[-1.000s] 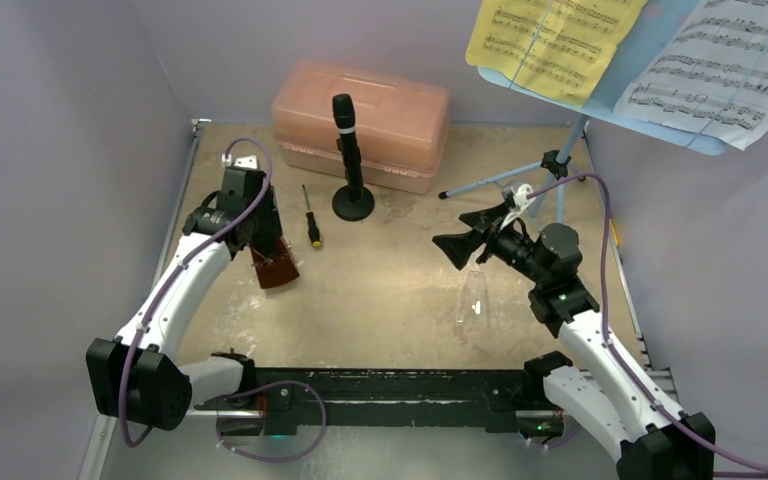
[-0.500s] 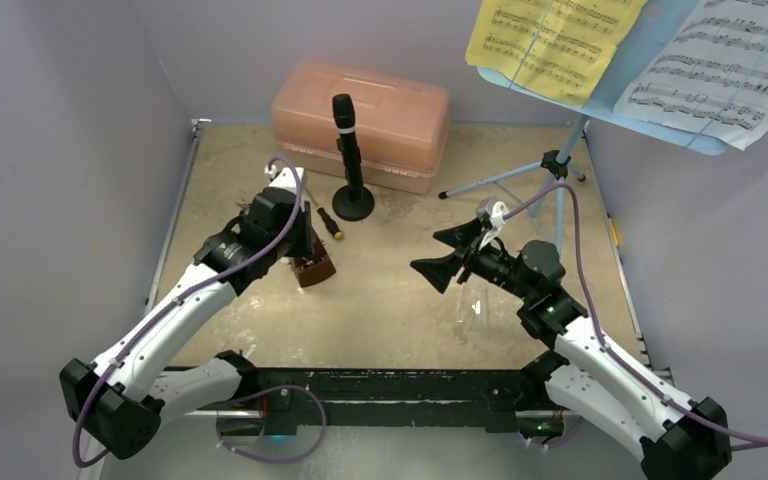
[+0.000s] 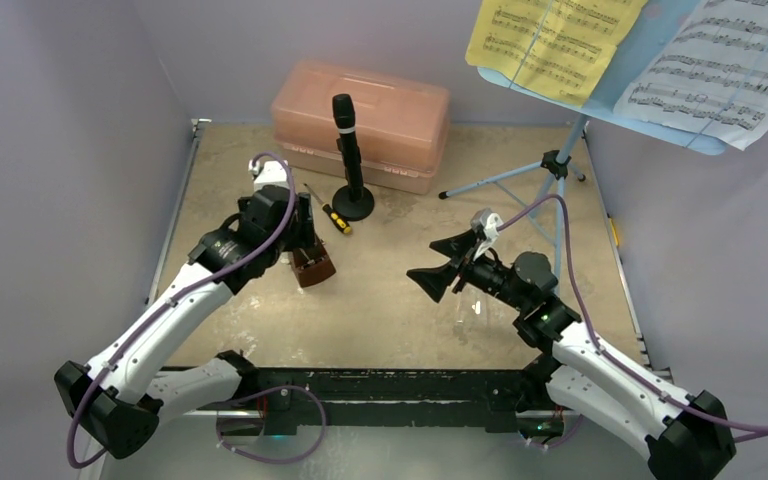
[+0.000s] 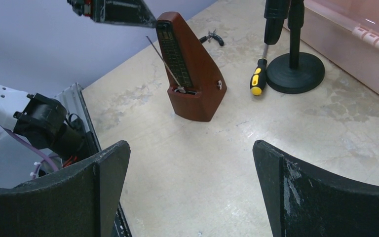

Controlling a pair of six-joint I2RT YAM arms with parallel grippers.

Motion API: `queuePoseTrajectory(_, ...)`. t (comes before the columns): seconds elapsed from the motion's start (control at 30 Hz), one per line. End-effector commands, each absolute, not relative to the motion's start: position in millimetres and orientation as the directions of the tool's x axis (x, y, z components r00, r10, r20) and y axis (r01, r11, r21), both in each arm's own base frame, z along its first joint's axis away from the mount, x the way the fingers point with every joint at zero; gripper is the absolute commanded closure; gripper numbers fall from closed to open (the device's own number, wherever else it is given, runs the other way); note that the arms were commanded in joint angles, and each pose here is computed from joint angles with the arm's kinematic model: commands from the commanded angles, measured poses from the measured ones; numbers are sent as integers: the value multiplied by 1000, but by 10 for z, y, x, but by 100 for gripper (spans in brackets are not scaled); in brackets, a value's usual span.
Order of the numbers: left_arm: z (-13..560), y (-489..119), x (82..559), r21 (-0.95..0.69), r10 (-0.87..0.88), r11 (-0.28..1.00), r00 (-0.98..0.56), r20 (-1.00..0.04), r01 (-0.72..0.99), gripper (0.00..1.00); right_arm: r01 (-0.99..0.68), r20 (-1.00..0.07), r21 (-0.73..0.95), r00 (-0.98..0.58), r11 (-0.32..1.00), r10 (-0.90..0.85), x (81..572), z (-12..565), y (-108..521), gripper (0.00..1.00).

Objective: Pack up the instrument practice props
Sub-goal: Move the metronome to the center of the board.

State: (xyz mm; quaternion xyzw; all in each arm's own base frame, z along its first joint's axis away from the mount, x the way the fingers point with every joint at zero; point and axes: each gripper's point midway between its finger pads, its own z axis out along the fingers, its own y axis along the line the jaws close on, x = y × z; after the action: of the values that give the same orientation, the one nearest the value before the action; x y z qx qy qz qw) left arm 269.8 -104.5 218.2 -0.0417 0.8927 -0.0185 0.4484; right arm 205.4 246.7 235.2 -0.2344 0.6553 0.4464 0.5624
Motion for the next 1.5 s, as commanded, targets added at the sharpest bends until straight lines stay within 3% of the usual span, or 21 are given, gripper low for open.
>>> queuePoseTrajectory(0.0,2347,-1016,2919,-37,-96,992,-544,-833,-119,24,-819,-950,300,-208,490,235,2095,2439,2513,2)
queuePoseTrajectory(0.3,1920,-1238,3136,-32,-89,994,-597,-797,-105,26,-815,-950,303,-215,493,228,2123,2295,2646,2)
queuePoseTrajectory(0.67,1749,-1494,3042,-114,-113,993,-661,-742,-41,69,-812,-950,305,-218,497,226,2155,2116,2742,2)
queuePoseTrajectory(0.87,1753,-1682,2856,-151,-126,988,-679,-723,-23,76,-822,-948,305,-217,481,231,2105,2126,2791,2)
queuePoseTrajectory(1.17,1764,-2245,2677,-160,-78,985,-684,-725,57,73,-806,-950,305,-216,507,227,2056,2114,2847,2)
queuePoseTrajectory(1.47,1909,-2492,2647,-194,-55,971,-662,-748,138,33,-771,-949,315,-239,554,207,2003,1949,3011,2)
